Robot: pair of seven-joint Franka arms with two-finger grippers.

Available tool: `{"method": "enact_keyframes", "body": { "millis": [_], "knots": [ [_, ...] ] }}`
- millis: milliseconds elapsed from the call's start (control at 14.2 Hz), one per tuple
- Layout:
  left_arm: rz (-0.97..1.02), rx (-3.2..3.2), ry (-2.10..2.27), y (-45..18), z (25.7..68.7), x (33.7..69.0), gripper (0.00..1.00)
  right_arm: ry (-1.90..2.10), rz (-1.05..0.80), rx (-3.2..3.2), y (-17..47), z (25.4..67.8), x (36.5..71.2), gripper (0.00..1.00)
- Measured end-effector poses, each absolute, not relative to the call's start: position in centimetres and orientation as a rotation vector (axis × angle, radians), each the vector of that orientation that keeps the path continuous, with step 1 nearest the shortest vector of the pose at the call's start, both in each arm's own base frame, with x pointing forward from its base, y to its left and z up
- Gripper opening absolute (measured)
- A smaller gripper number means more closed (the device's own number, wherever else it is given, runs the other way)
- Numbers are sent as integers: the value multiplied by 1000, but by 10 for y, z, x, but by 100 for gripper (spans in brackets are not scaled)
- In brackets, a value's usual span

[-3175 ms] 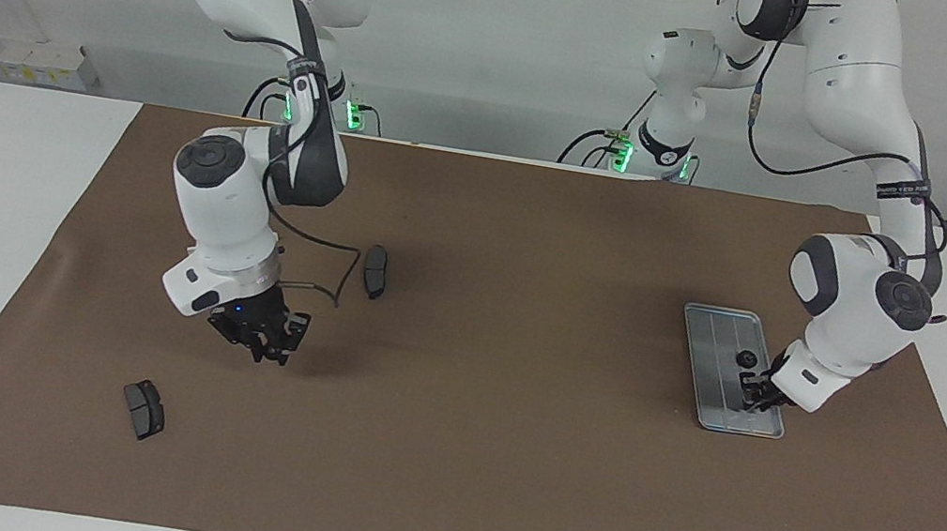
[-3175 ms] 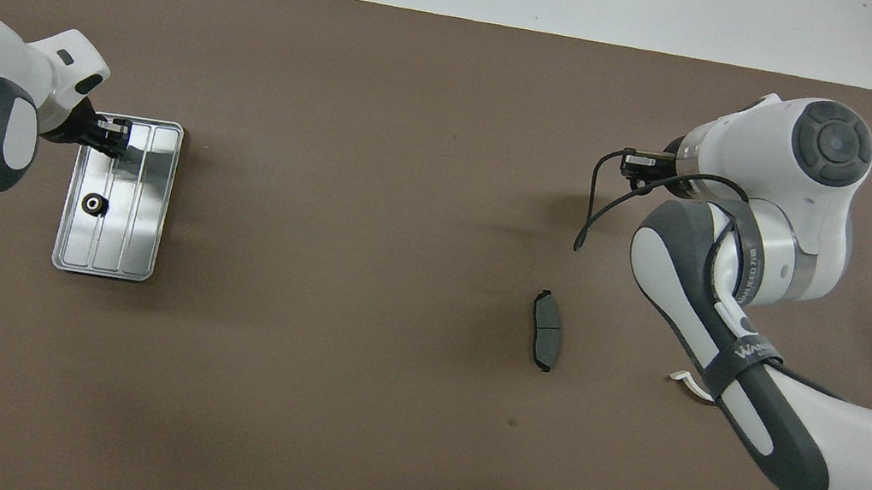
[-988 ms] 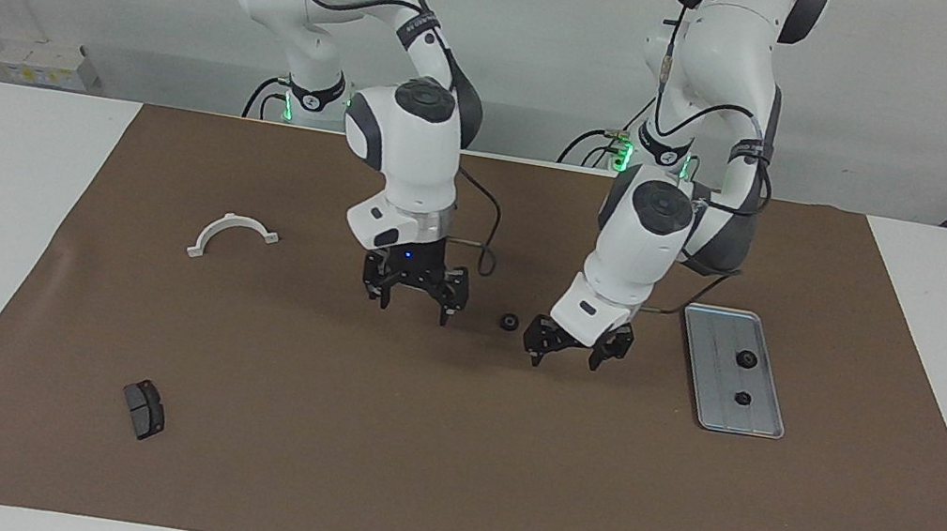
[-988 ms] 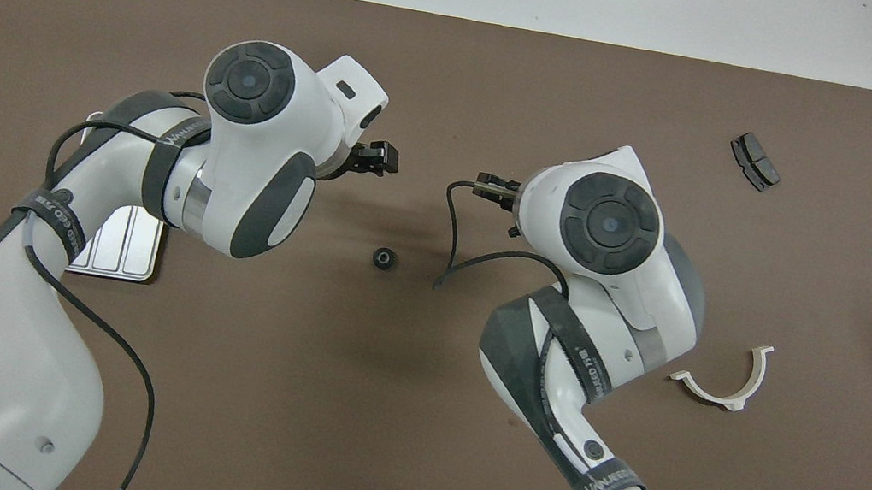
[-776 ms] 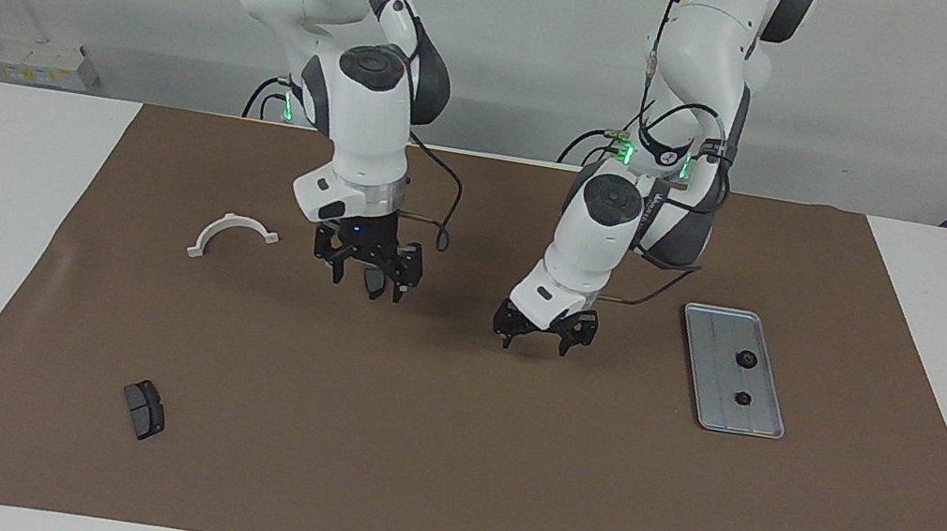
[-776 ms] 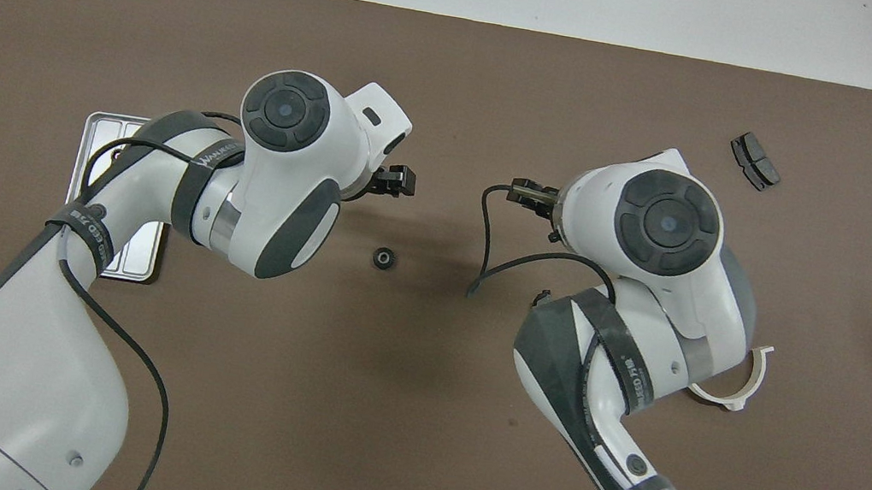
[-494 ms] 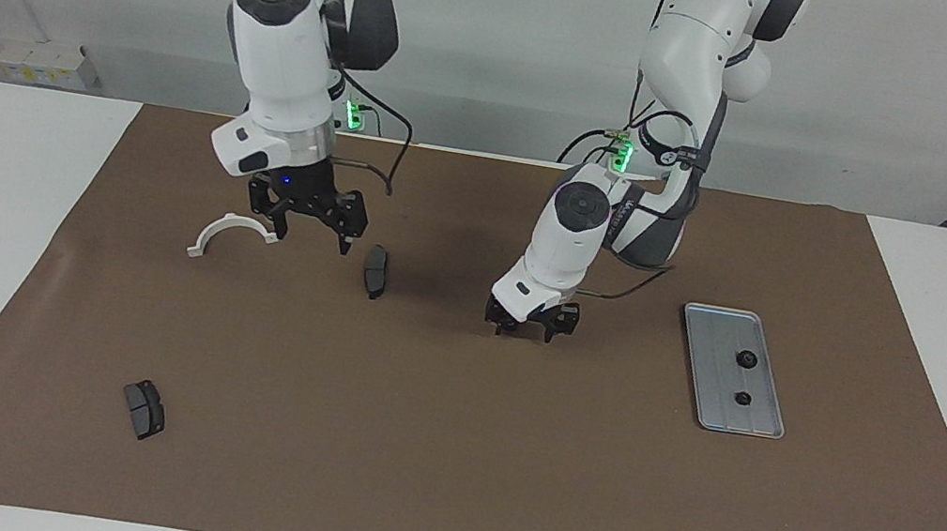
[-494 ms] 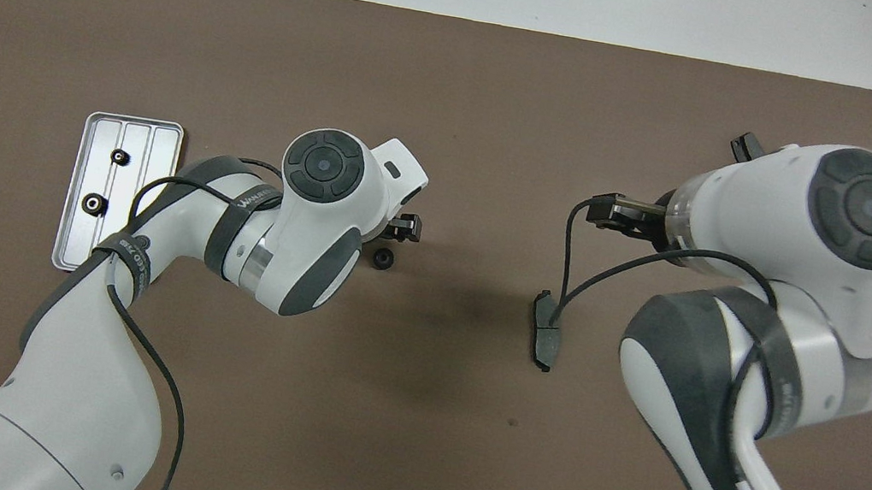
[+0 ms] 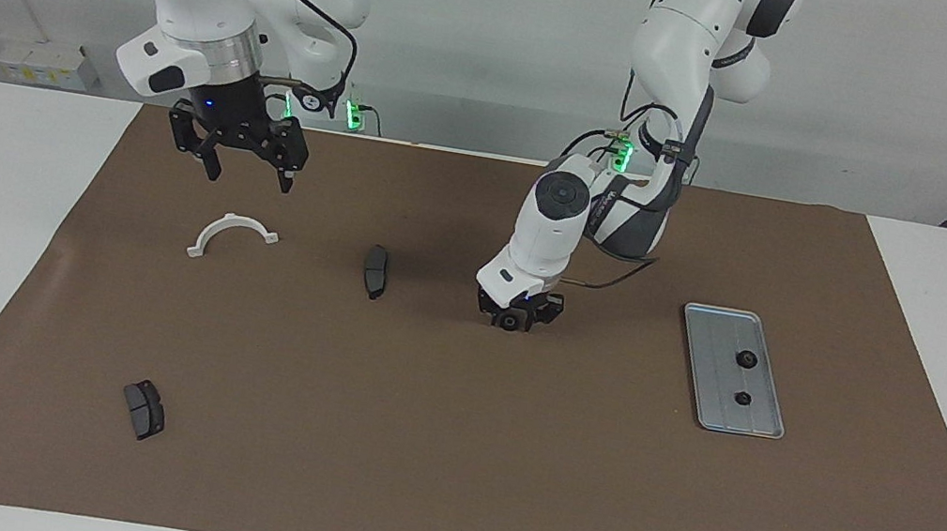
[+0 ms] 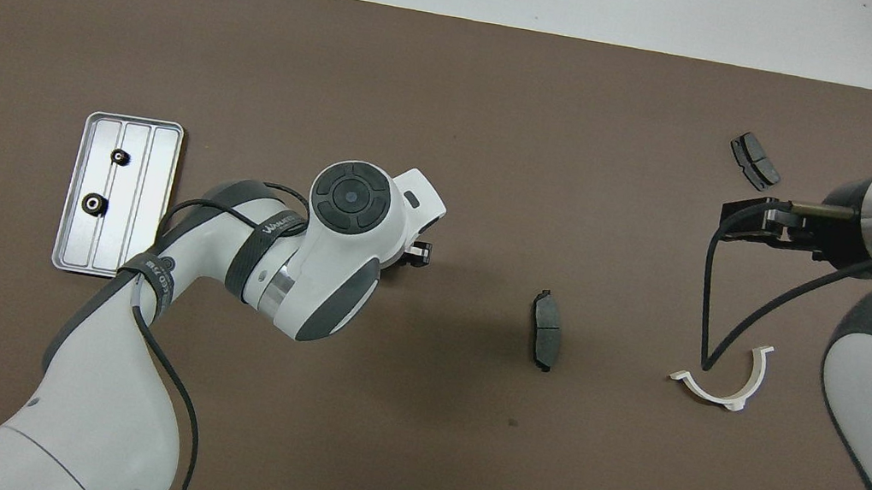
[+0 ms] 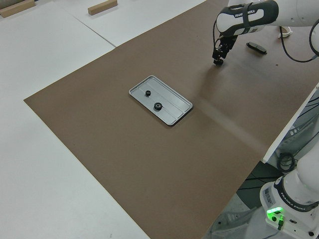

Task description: Pick bearing gear from pile to tray

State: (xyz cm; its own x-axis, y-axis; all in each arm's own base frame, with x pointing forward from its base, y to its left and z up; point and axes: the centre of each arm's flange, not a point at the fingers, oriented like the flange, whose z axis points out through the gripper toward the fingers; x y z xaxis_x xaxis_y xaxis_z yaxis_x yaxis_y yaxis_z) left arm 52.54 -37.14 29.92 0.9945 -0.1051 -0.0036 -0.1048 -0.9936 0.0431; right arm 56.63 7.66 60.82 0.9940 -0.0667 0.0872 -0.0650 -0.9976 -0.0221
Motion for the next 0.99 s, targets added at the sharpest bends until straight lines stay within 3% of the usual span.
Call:
{"method": "enact_keyframes", "body": {
  "millis": [141,282,353,423,776,988],
  "knots": [
    [-17,3098,-163,-370,297,523,48,108,-117,-3122,67,615,565,100],
    [-23,3100,-169,-371,295,520,47,124,-108,-3123,60,616,565,100],
    [-21,3100,-170,-371,296,520,38,132,-101,-3124,57,615,565,100],
    [-22,3101,-171,-371,296,520,35,139,-90,-3125,55,614,564,100],
    [-21,3103,-162,-368,297,521,35,141,-68,-3127,54,613,563,100],
    [2,3106,-59,-343,324,554,35,144,-68,-3129,53,614,563,100]
  ]
}}
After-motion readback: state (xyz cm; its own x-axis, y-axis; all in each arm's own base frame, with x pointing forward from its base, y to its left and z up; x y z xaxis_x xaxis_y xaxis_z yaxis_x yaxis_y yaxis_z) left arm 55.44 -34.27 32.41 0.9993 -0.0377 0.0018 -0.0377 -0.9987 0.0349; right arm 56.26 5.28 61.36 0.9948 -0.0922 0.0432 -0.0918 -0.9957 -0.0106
